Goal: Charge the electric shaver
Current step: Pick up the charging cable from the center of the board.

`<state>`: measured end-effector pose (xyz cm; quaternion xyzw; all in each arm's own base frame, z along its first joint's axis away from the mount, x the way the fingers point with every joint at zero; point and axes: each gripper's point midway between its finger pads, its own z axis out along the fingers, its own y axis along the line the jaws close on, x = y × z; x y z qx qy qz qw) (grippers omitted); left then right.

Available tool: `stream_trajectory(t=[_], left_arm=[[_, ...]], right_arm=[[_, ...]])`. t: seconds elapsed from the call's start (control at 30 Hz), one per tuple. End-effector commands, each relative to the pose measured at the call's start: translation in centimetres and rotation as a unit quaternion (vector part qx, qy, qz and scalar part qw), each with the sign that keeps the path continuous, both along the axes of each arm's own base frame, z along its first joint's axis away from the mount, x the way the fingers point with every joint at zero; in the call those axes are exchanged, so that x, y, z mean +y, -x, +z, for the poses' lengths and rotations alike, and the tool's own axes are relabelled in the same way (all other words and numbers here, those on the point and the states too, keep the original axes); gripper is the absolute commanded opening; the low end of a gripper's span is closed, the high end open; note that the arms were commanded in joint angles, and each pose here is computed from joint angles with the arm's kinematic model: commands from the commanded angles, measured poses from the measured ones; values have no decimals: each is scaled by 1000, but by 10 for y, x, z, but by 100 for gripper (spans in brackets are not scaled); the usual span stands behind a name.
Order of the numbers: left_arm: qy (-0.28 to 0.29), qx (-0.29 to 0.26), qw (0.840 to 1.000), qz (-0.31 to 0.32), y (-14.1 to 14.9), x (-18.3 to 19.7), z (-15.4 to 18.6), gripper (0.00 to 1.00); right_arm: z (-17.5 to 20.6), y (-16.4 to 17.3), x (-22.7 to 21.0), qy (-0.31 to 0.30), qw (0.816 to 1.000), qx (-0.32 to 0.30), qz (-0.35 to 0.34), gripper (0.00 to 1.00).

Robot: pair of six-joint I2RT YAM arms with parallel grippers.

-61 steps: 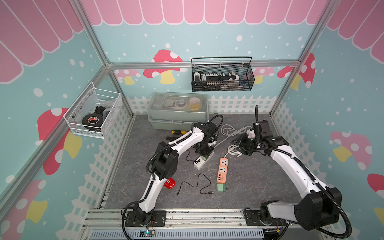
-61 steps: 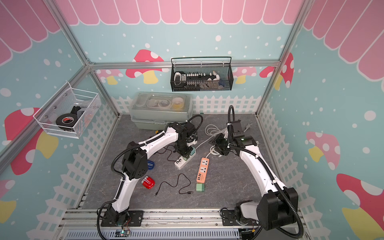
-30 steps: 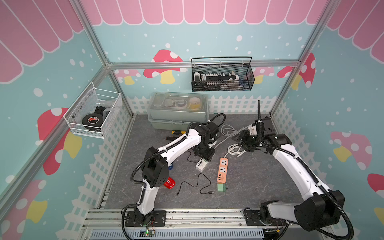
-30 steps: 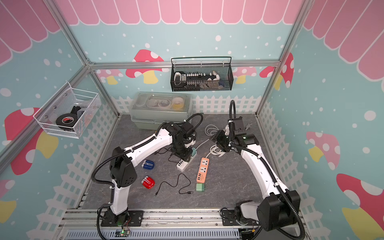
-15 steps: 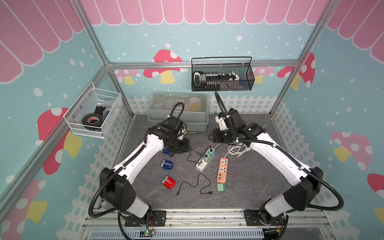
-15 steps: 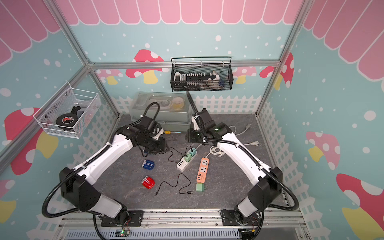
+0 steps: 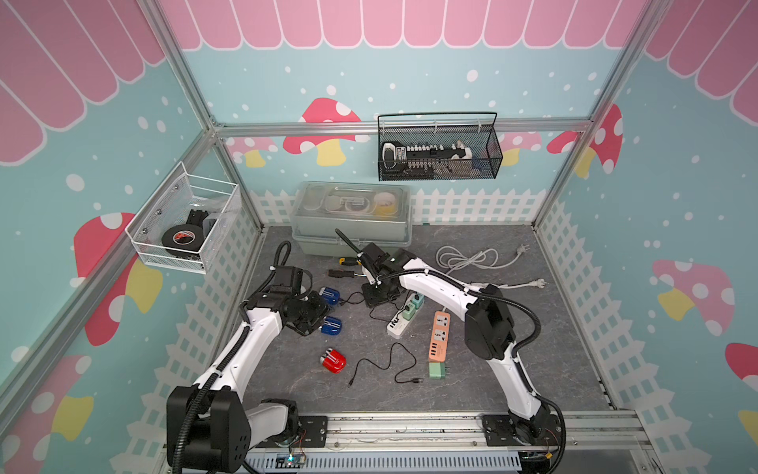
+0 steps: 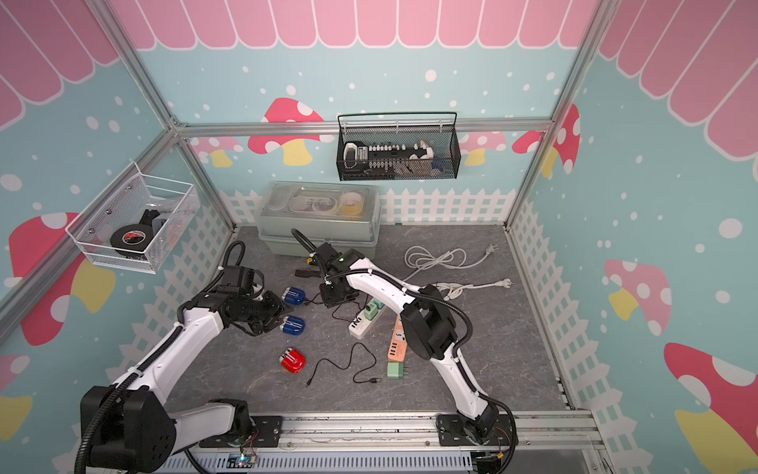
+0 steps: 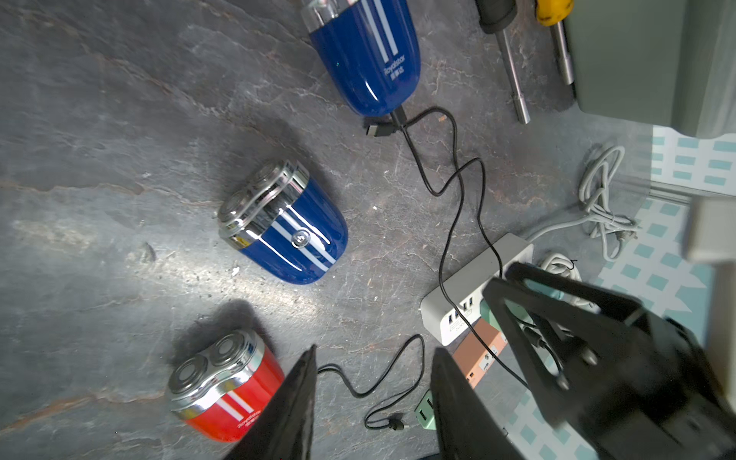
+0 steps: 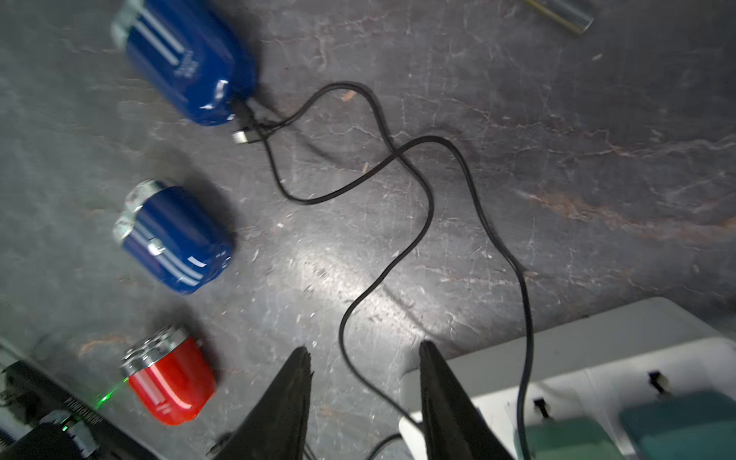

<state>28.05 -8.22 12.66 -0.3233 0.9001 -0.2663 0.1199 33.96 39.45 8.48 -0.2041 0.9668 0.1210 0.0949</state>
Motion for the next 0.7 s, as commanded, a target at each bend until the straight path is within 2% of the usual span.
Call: stream_trajectory(t=[0.0,0.27,0.43,0.57,0.67], left_arm=[[23,-34,999,3,-10,-8,16,46],[23,-39,999,-17,-10,-16,19,45],[27,-43,998,-21,-12,-19,20,45],[30,-46,998,-23,-15,-20,23,45],[30,-50,998,-27,-17,-22,24,44]], right_arm=[[-7,1,-15,45,998,23,-30,45],[-36,-8,-2,32,996,54,-64,42],[-51,-4,-4,41,994,73,-72,35],[-57,-5,-6,50,993,71,-76,34],[-60,-5,-2,43,994,75,-72,22]])
